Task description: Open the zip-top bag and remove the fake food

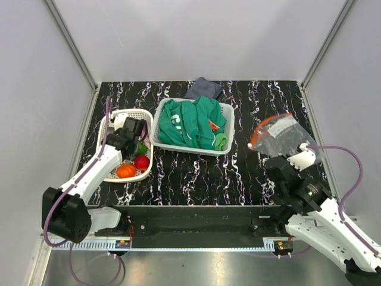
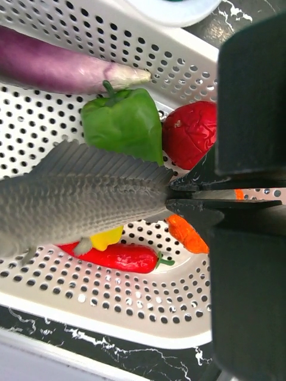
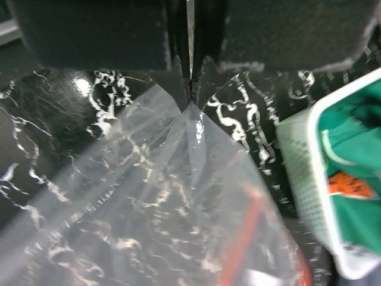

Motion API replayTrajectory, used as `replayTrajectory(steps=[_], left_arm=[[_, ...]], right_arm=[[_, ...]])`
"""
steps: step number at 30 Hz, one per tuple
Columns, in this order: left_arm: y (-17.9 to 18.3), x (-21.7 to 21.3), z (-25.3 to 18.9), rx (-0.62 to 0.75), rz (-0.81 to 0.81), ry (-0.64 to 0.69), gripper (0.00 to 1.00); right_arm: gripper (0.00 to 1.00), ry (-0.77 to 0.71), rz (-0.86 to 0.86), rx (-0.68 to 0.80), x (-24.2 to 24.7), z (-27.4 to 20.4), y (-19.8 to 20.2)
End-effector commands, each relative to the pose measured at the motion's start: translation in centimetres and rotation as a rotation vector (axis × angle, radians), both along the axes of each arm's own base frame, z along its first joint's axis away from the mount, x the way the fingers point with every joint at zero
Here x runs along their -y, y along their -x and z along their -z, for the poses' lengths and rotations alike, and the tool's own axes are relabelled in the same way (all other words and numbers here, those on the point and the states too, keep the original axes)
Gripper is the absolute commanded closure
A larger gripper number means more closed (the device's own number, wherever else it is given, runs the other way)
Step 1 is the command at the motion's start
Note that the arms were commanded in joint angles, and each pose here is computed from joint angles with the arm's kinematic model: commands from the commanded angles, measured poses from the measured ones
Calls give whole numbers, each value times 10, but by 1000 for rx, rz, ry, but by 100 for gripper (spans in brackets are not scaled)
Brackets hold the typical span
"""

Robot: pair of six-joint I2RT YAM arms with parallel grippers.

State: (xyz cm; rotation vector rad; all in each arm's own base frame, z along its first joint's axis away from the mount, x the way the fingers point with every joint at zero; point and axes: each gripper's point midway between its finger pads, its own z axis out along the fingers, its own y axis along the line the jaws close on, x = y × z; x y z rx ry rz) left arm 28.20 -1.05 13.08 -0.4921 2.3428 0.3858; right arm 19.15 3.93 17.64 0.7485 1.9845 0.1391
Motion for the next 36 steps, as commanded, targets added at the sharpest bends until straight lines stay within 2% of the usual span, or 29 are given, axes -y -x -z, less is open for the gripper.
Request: replayTrajectory(steps=[1,3,4,6,7,8,11,12,14,15,18,19,21,22,24,25,26,27,28,29,34,36], left_arm=[[-12,5,3,36,-10,32,96],[-12,5,5,28,-9,37,88],[-11,5,7,23,-11,39,75],[-12,8,6,25,-4,52,61],[-12,9,4,30,-3,58,54],[-12,9,3,32,0,64,40],[-10,11,-1,42,5,77,24],[-9,11,-3,45,6,82,20],[-6,17,-10,58,29,121,17],[-5,21,-13,59,53,139,16],[1,47,-30,78,168,253,16],[4,56,-41,113,207,293,15],[14,88,-50,124,332,392,14],[17,100,-63,173,384,440,12],[32,129,-69,178,497,542,9],[34,137,-86,249,529,594,5],[46,153,-84,237,601,663,1],[50,160,-91,266,631,707,1],[52,167,-113,365,688,751,1],[59,173,-117,387,730,790,1],[74,178,-141,556,806,887,1],[82,182,-154,606,814,976,1]], right_arm=[[100,38,134,-29,21,17,1],[100,29,122,-29,17,21,-2],[100,32,112,-41,15,26,-2],[98,37,97,-47,11,27,-4],[94,33,84,-53,9,28,-5],[85,41,69,-62,7,30,-5],[75,29,9,-58,-2,30,-7],[63,17,-6,-47,-6,28,-9],[49,2,-54,-43,-12,26,-7],[34,-8,-77,-27,-16,23,-9],[18,-21,-161,-6,-27,15,-8],[9,-29,-180,4,-29,10,-8],[2,-36,-202,23,-31,2,-8],[0,-50,-218,30,-35,-3,-7],[0,-54,-248,49,-39,-11,-9],[0,-62,-264,55,-42,-15,-9],[0,-64,-275,51,-45,-16,-9],[0,-66,-284,48,-47,-16,-10],[0,-74,-311,45,-52,-17,-9],[0,-74,-328,43,-57,-17,-11],[0,-115,-452,53,-83,-15,-13],[0,-152,-487,95,-90,-27,-12]])
